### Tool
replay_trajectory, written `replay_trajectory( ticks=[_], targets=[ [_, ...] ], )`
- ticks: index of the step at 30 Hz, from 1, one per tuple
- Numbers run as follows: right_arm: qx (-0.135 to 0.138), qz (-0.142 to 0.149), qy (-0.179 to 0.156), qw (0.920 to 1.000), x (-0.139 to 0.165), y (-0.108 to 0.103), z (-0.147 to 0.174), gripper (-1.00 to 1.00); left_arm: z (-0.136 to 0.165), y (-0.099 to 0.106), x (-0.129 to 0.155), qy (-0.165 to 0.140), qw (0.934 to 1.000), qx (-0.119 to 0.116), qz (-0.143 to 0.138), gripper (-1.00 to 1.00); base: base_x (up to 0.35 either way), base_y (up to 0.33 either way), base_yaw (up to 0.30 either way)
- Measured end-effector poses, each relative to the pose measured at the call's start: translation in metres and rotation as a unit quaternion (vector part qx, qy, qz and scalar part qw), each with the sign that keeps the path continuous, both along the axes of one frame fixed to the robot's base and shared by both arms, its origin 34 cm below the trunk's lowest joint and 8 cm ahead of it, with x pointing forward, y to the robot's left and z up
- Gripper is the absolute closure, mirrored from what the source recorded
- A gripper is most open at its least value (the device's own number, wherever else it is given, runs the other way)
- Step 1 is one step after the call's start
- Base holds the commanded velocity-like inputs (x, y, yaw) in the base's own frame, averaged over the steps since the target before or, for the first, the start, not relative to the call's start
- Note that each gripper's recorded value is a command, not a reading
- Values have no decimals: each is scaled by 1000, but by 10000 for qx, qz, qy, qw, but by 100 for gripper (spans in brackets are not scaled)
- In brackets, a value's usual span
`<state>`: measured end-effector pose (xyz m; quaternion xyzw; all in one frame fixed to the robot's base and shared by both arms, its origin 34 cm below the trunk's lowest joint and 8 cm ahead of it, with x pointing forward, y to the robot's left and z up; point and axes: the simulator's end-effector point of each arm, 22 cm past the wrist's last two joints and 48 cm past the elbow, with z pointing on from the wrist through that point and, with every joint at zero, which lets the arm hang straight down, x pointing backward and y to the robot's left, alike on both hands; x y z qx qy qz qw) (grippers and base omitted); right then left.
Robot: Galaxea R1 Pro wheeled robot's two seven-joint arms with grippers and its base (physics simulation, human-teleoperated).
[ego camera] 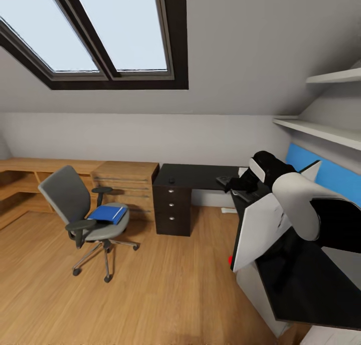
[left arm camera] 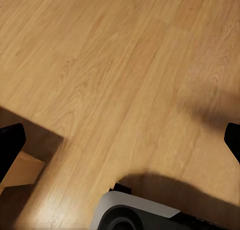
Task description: In the bedroom, organize the workspace by keeping the computer under the desk, ensuring the monitor is on the desk, placing the keyboard on the desk next to the monitor, placing the mouse on the desk next to the keyboard, moving the folder from the swivel chair onto the desk next to the mouse, stacking the notebook on top of the folder with the pen on top of the notebook, and positioning the swivel chair next to the desk.
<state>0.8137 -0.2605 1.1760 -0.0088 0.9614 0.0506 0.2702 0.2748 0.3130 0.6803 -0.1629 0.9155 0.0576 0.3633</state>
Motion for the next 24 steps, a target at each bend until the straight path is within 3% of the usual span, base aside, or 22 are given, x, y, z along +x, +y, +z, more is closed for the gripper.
replay_trajectory(
  ticks=[24],
  targets=[
    [-34,-11,-18,10000,0,-2,0,-100,0,0,0,-1,10000,1,-2,-100,-54,-62,0]
  ],
)
